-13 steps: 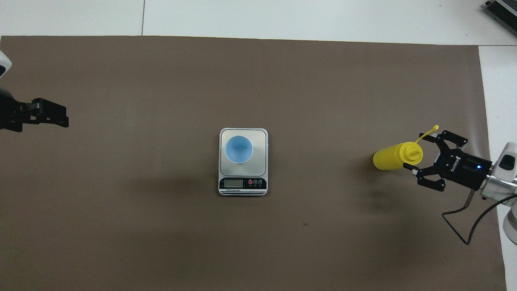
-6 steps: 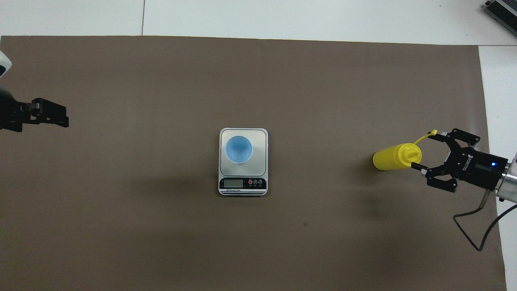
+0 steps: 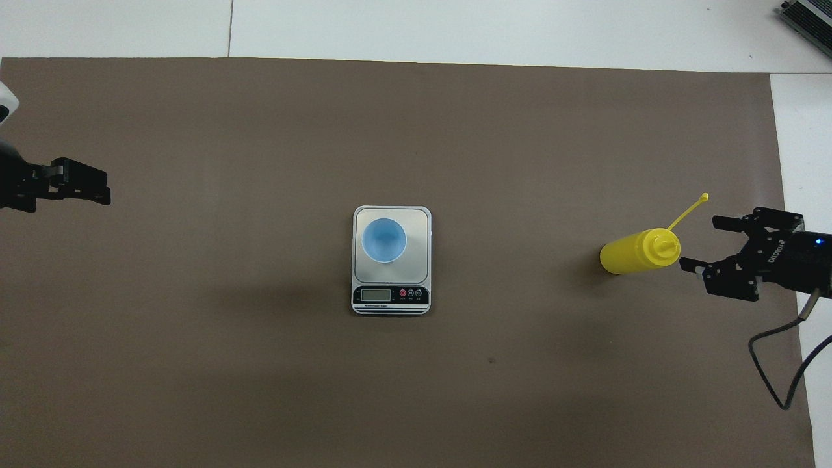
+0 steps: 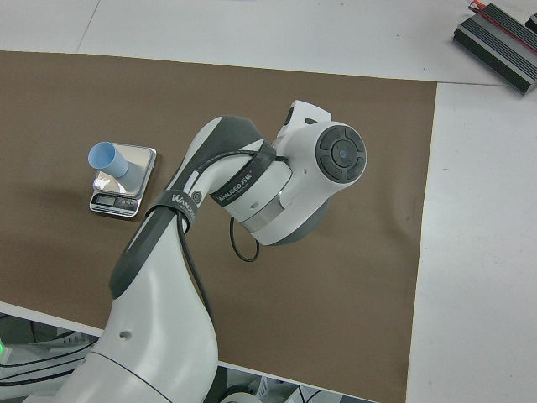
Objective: Pour seasoning into cup on scale with both arms
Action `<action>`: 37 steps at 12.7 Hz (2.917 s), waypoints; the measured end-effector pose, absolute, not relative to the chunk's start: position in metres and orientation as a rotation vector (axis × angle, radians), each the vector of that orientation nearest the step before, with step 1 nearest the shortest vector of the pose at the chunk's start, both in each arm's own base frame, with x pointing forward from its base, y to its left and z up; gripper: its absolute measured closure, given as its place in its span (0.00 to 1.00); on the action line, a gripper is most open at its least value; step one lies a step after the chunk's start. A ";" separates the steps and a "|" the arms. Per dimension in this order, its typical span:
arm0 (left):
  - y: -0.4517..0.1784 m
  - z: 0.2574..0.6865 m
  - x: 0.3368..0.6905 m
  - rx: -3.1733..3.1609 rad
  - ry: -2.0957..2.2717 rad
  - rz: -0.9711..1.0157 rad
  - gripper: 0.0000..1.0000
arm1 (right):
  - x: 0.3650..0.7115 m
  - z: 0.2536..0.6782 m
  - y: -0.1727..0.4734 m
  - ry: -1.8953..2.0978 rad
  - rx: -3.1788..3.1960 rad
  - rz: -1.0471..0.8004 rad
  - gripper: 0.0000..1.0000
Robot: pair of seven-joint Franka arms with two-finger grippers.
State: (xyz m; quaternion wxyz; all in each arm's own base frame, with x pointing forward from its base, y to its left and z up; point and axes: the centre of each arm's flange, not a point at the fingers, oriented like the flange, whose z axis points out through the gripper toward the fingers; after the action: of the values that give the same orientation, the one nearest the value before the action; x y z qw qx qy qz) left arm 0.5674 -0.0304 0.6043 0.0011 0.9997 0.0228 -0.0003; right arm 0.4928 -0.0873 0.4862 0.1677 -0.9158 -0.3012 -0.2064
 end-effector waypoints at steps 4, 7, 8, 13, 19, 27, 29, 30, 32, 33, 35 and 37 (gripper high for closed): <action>-0.030 0.604 0.567 3.139 0.071 -0.001 0.00 | 0.515 0.523 -0.037 -0.724 -2.869 -0.439 0.00; -0.030 0.604 0.567 3.139 0.071 -0.001 0.00 | 0.535 0.543 -0.022 -0.576 -2.995 -0.427 0.00; -0.030 0.604 0.567 3.139 0.071 -0.001 0.00 | 0.540 0.548 -0.017 -0.520 -3.020 -0.426 0.00; -0.030 0.604 0.567 3.139 0.072 -0.001 0.00 | 0.552 0.560 0.026 -0.149 -3.112 -0.382 0.00; -0.030 0.604 0.567 3.139 0.072 -0.001 0.00 | 0.548 0.628 0.031 0.116 -3.127 -0.306 0.00; -0.030 0.604 0.567 3.139 0.072 -0.001 0.00 | 0.545 0.657 0.016 0.162 -3.143 -0.208 0.00; -0.030 0.604 0.567 3.139 0.072 -0.001 0.00 | 0.543 0.654 0.012 0.172 -3.147 -0.158 0.00; -0.030 0.604 0.567 3.139 0.072 -0.001 0.00 | 0.542 0.654 0.008 0.186 -3.147 -0.147 0.00; -0.030 0.604 0.567 3.139 0.072 -0.001 0.00 | 0.540 0.652 -0.004 0.222 -3.138 -0.118 0.00; -0.030 0.604 0.567 3.139 0.072 -0.001 0.00 | 0.539 0.652 -0.007 0.230 -3.136 -0.100 0.00; -0.030 0.604 0.567 3.139 0.072 -0.001 0.00 | 0.537 0.654 -0.006 0.228 -3.132 -0.085 0.00; -0.030 0.604 0.567 3.139 0.072 -0.001 0.00 | 0.537 0.655 -0.005 0.221 -3.128 -0.087 0.00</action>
State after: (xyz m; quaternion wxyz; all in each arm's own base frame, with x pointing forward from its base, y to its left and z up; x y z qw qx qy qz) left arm 0.5674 -0.0305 0.6043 0.0011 0.9997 0.0228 -0.0003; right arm 0.5371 -0.0054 0.6551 0.0023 -0.9971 0.0704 -0.0276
